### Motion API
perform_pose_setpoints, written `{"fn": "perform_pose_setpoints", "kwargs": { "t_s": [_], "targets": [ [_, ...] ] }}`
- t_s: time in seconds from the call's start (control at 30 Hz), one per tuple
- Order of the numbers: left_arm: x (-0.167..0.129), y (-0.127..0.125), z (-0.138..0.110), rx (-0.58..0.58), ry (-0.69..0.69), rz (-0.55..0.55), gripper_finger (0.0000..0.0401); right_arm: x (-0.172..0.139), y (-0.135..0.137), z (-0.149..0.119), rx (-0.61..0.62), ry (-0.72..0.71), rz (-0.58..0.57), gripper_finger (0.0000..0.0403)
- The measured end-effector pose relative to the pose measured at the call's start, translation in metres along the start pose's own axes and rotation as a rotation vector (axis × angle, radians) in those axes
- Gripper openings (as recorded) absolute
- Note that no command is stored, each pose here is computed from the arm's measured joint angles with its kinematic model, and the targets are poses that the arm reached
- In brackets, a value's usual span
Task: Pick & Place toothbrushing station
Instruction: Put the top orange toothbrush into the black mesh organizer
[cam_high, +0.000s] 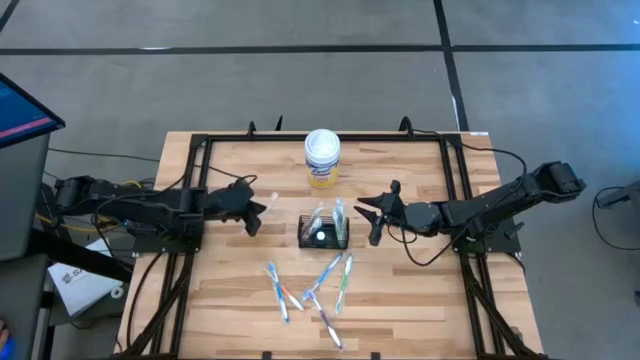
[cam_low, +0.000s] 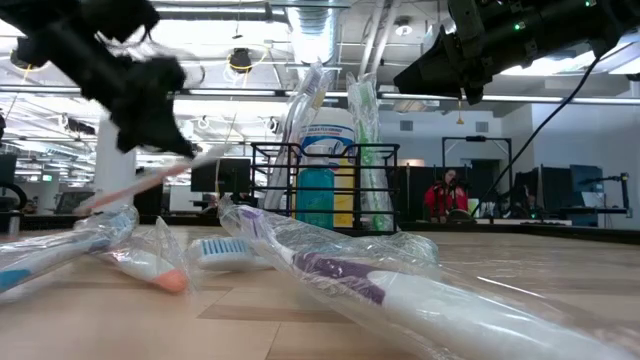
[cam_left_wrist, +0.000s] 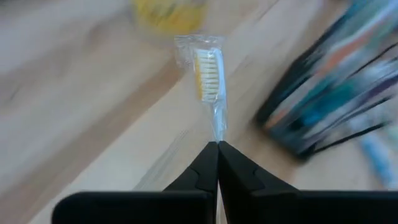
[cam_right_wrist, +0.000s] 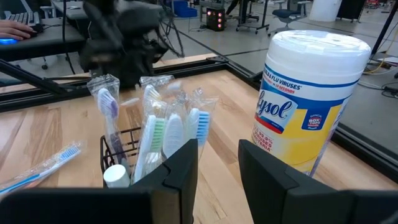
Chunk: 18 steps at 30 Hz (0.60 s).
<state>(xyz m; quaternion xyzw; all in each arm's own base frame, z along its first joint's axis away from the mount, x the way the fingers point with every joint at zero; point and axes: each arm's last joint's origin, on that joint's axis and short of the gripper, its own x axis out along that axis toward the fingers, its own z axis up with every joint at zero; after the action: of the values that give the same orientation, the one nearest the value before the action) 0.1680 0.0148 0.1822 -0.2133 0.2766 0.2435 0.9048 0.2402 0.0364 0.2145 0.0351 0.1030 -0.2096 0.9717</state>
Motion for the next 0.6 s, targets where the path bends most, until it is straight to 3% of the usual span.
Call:
{"fn": "perform_pose_setpoints", "kwargs": {
  "t_s": [0.3, 0.6],
  "targets": [
    [-0.01, -0.026, 0.025, 0.071, -0.303, -0.213, 0.0, 0.0, 0.0, 0.0, 0.0, 0.0, 0.0, 0.0107],
    [-0.016, -0.044, 0.041, 0.152, -0.531, -0.326, 0.0, 0.0, 0.0, 0.0, 0.0, 0.0, 0.0, 0.0107]
  ]
}}
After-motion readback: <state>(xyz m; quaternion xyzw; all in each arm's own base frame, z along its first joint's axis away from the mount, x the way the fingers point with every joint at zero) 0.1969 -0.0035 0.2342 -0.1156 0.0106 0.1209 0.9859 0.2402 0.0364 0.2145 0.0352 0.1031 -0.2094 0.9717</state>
